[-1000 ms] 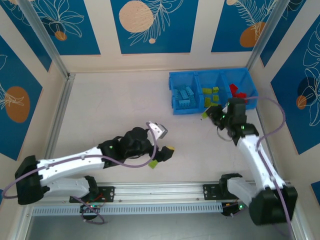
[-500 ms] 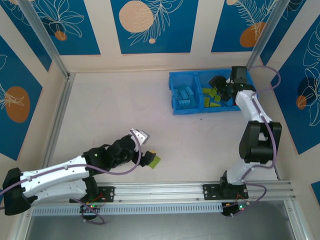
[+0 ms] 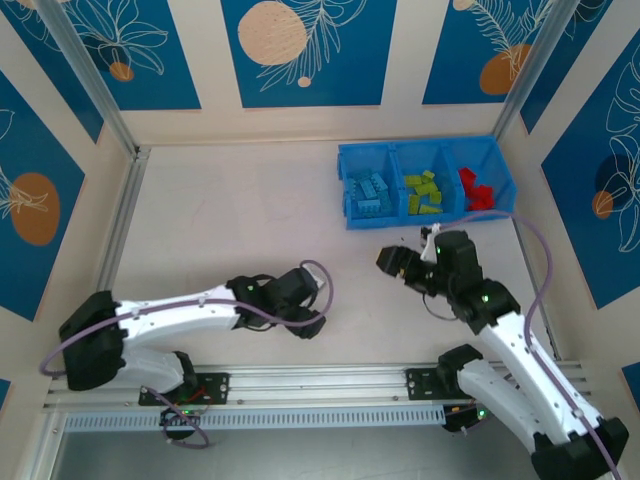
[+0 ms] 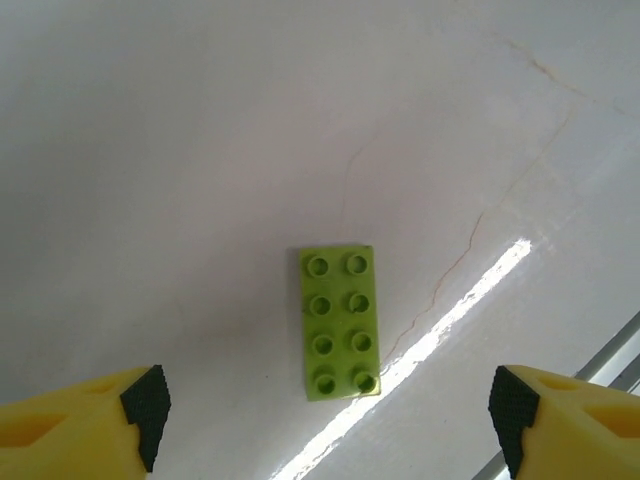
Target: Sort the legos into containers by color
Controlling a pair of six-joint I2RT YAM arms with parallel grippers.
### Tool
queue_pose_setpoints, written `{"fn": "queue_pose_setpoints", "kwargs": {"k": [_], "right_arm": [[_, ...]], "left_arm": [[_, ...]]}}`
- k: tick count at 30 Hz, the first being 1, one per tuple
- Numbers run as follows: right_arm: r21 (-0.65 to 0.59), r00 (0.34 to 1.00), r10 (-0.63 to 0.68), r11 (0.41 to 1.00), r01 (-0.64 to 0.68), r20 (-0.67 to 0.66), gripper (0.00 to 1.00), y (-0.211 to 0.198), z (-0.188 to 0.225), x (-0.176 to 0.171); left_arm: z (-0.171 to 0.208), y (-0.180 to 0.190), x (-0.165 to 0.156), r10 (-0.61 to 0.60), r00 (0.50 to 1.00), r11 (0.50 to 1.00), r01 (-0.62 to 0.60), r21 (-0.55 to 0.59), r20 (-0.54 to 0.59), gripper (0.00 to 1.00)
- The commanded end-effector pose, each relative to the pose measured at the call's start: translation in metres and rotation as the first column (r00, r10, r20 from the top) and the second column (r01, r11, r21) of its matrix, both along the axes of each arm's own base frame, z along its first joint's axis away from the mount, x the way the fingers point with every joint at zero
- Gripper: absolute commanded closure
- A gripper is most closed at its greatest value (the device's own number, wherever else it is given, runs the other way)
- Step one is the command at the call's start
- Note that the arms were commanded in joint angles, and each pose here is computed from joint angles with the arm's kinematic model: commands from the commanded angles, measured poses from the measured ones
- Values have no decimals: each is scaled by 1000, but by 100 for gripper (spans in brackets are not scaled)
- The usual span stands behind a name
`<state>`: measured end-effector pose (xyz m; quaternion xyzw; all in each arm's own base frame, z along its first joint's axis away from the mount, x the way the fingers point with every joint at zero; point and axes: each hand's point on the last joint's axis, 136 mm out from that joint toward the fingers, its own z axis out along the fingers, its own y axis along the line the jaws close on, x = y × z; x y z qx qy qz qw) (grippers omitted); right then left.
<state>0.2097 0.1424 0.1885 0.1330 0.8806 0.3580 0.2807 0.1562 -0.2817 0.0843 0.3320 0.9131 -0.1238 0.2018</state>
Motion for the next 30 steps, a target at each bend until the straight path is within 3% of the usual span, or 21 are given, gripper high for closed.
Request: {"fn": "queue_pose_setpoints", "kwargs": {"k": [1,4,14,22,27,30], "right_arm": [[-28,993,-85,996,83,-85,25,-15,-24,-22],[-34,992,-94,995,92,-80,25,-20,-24,-30],[-70,992,-81,995,74,-102,25,-13,-34,-17],[-59,991,-76,996,70,-112,25,-9,-37,-17],[-36,993,-24,999,20,-117,25,1,-32,-22],[1,992,41,999,-42,-119,25,15,-25,-24]], "left_arm": [[-13,-1,-5,-18,999,997,21,70,-49,26],[-26,-5,-12,-30,994,996,38,78,-101,32],[-65,1,-33,-33,980,987,63,148,-194,36],[-91,20,-27,-14,990,954,55,294,-140,58],[-84,10,-27,-49,991,971,76,228,-125,74],[-56,-10,-25,-125,989,987,132,95,-76,78]]}}
